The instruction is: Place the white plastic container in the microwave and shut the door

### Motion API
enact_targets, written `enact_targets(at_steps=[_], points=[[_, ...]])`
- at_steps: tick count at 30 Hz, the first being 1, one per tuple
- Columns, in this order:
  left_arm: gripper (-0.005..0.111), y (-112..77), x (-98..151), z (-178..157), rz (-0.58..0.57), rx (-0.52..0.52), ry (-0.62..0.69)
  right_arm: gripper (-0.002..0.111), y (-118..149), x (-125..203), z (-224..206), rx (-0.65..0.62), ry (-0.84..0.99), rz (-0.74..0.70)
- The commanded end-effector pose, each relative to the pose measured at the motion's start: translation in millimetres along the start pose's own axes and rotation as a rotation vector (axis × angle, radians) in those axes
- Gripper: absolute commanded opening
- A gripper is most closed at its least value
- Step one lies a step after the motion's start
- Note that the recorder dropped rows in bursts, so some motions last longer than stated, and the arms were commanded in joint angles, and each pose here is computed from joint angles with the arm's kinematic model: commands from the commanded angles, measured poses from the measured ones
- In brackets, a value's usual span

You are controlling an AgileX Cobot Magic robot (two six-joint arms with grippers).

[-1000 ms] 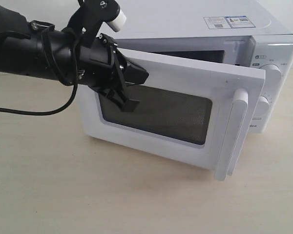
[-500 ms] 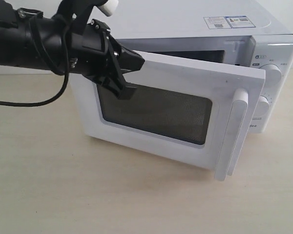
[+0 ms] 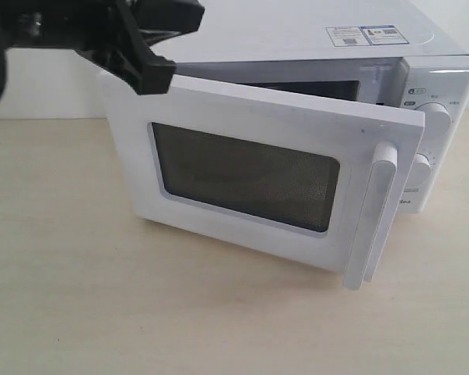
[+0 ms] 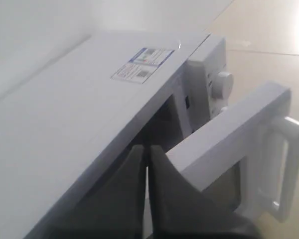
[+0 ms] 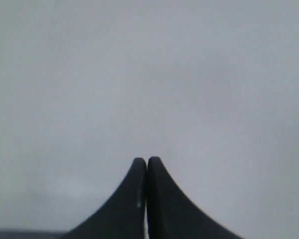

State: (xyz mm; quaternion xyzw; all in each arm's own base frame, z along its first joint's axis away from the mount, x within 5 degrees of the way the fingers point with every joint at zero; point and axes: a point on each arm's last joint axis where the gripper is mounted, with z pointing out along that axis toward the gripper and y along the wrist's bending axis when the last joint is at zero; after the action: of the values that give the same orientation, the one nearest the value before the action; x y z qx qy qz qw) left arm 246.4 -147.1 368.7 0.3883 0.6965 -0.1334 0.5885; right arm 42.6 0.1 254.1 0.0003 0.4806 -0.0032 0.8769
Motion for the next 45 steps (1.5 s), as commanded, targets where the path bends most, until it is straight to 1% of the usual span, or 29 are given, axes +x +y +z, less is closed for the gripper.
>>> enact_targets(at_steps=[1, 4, 6, 10, 12, 14, 15, 17, 19, 20, 24, 25, 26, 29, 31, 33, 38, 44, 45], points=[[0.004, -11.7, -17.7, -38.5, -0.060, 0.033, -0.086, 0.000, -0.2, -24.5, -0.3, -0.014, -0.214, 0.182], [0.004, -16.6, -25.3, -68.5, -0.160, 0.013, -0.152, 0.000, 1.9, -57.5, 7.9, -0.050, -0.260, 0.241], [0.004, -20.7, -28.8, -87.6, -0.197, 0.007, -0.195, 0.000, 4.3, -84.6, 13.4, -0.078, -0.257, 0.256], [0.004, -29.1, -29.4, -118.7, -0.221, -0.005, -0.261, 0.000, 7.4, -121.4, 36.2, -0.096, -0.090, 0.342], [0.004, -32.9, -27.2, -133.2, -0.261, -0.018, -0.295, 0.000, 7.6, -127.8, 49.4, -0.087, -0.019, 0.372], [0.004, -36.6, -25.1, -146.7, -0.279, -0.029, -0.328, 0.000, 11.2, -127.9, 59.4, -0.128, 0.023, 0.379], [0.004, -38.6, -23.7, -153.5, -0.276, -0.036, -0.345, 0.000, 15.7, -124.1, 64.4, -0.179, 0.053, 0.381], [0.004, -42.4, -20.3, -165.8, -0.270, -0.051, -0.376, 0.000, 30.8, -113.8, 72.9, -0.348, 0.135, 0.348], [0.004, -46.2, -16.7, -174.9, -0.264, -0.056, -0.396, 0.000, 44.6, -102.5, 80.0, -0.498, 0.233, 0.366], [0.004, -48.3, -14.4, -179.1, -0.261, -0.057, -0.405, 0.000, 50.7, -95.4, 84.2, -0.564, 0.286, 0.391], [0.004, -55.4, -4.6, -191.1, -0.255, -0.061, -0.427, 0.000, 68.7, -70.4, 95.8, -0.766, 0.485, 0.537], [0.004, -56.9, -2.2, -193.3, -0.253, -0.062, -0.431, 0.000, 72.4, -65.6, 96.3, -0.819, 0.522, 0.550], [0.004, -58.2, -0.6, -195.6, -0.252, -0.063, -0.437, 0.000, 77.4, -59.7, 95.7, -0.900, 0.571, 0.561], [0.004, -61.0, 3.7, -200.0, -0.249, -0.065, -0.446, 0.000, 84.0, -48.0, 95.3, -1.020, 0.666, 0.599], [0.004, -61.7, 4.6, -201.5, -0.248, -0.065, -0.449, 0.000, 85.8, -42.5, 96.0, -1.053, 0.698, 0.629], [0.004, -61.7, 4.4, -202.5, -0.244, -0.069, -0.454, 0.000, 86.5, -39.0, 98.0, -1.061, 0.714, 0.648], [0.004, -61.4, 4.3, -202.6, -0.244, -0.072, -0.455, 0.000, 85.0, -36.4, 104.0, -1.006, 0.710, 0.678], [0.004, -61.4, 4.3, -202.6, -0.244, -0.072, -0.455, 0.000, 82.5, -47.9, 113.5, -0.944, 0.621, 0.875], [0.004, -61.4, 4.3, -202.6, -0.244, -0.072, -0.455, 0.000, 81.2, -49.4, 116.1, -0.919, 0.604, 0.911]])
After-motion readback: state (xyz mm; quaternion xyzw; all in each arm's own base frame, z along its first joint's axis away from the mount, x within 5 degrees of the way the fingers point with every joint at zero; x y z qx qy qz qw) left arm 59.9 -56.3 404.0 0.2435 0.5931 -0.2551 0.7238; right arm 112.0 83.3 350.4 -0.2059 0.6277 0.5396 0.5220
